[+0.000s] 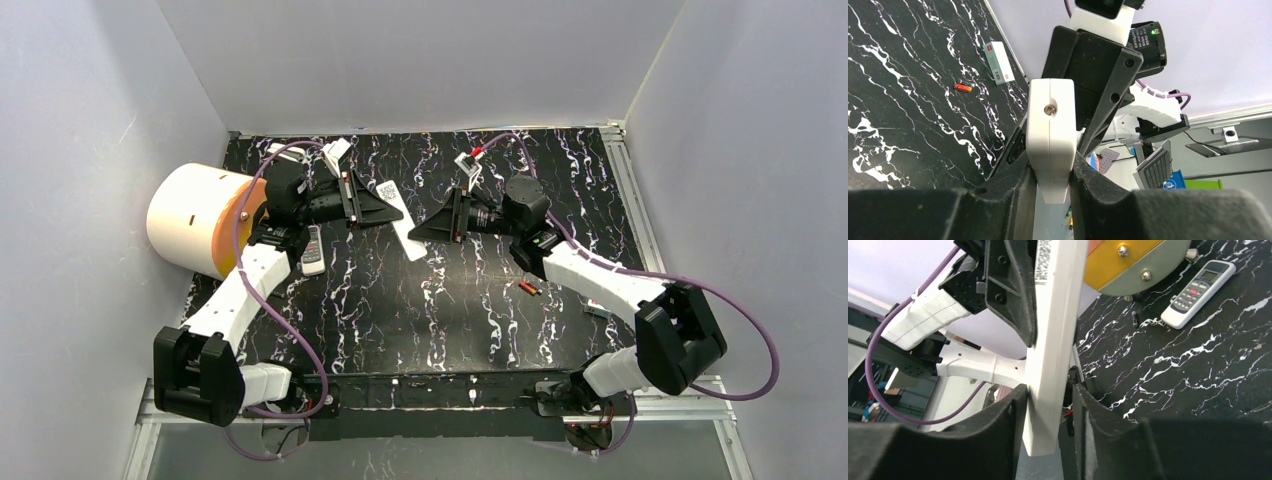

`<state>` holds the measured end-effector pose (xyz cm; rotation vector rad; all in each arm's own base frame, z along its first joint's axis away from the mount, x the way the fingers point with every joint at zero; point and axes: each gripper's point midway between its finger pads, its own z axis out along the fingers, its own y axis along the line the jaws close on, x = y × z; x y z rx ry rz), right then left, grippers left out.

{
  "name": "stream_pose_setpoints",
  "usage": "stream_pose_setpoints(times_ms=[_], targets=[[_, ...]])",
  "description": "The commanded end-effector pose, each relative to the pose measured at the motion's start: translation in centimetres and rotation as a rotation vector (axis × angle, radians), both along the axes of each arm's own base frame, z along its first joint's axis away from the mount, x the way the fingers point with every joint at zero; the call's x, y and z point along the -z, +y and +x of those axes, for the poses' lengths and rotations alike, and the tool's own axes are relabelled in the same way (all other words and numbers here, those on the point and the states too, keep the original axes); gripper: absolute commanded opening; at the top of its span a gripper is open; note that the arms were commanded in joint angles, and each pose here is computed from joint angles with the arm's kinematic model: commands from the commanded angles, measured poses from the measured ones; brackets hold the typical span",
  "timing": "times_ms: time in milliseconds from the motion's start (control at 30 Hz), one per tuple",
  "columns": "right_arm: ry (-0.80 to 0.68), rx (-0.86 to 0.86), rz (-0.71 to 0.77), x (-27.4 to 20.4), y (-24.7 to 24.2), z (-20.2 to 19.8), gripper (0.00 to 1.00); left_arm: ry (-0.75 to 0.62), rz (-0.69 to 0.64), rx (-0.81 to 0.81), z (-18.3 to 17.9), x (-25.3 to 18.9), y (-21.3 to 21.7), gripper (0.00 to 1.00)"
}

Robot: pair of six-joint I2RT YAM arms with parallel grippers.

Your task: Load the batteries into the remote control

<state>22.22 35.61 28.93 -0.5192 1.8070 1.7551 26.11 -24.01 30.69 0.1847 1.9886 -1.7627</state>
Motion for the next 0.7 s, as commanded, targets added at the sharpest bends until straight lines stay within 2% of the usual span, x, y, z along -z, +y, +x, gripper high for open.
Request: stream_pose_setpoints(times_ms=[0,100,200,233,267,333,400,533,600,667], targets=[[-0.040,-0.063,0.094,-2.4,0.3,-0.7,0.40,-0.043,-0.017,0.043,-1.5,-1.3,0.2,0.00],[0.005,-0.074,0.127,-2.5,0.4,-0.8,0.23,-0.026,-0.015,0.034,-1.4,-1.0,0.2,0.00],[0.045,-0.072,0.157,-2.6,0.5,-0.6,0.13,0.002,0.001,0.005,-0.8,-0.4,0.3,0.13],[0.062,-0.066,0.157,-2.4,0.6,-0.5,0.10,0.008,0.010,-0.011,-0.5,-0.1,0.3,0.21],[0.079,-0.056,0.155,-2.2,0.7,-0.3,0.08,0.021,0.025,-0.033,-0.3,0.4,0.4,0.33],[0.101,-0.015,0.146,-1.8,0.7,0.4,0.05,0.043,0.068,-0.081,0.4,1.5,0.7,0.46],[0.125,0.053,0.113,-0.7,0.4,1.7,0.05,0.071,0.140,-0.145,1.3,3.0,1.2,0.64],[0.187,0.226,0.002,2.9,-1.2,5.1,0.04,0.145,0.338,-0.247,2.0,6.9,3.1,0.89],[0.232,0.322,-0.093,5.9,-2.6,7.2,0.04,0.171,0.407,-0.301,2.4,8.5,4.2,0.97],[0.284,0.411,-0.201,9.4,-4.4,9.0,0.04,0.196,0.458,-0.338,2.5,9.7,5.1,0.99]])
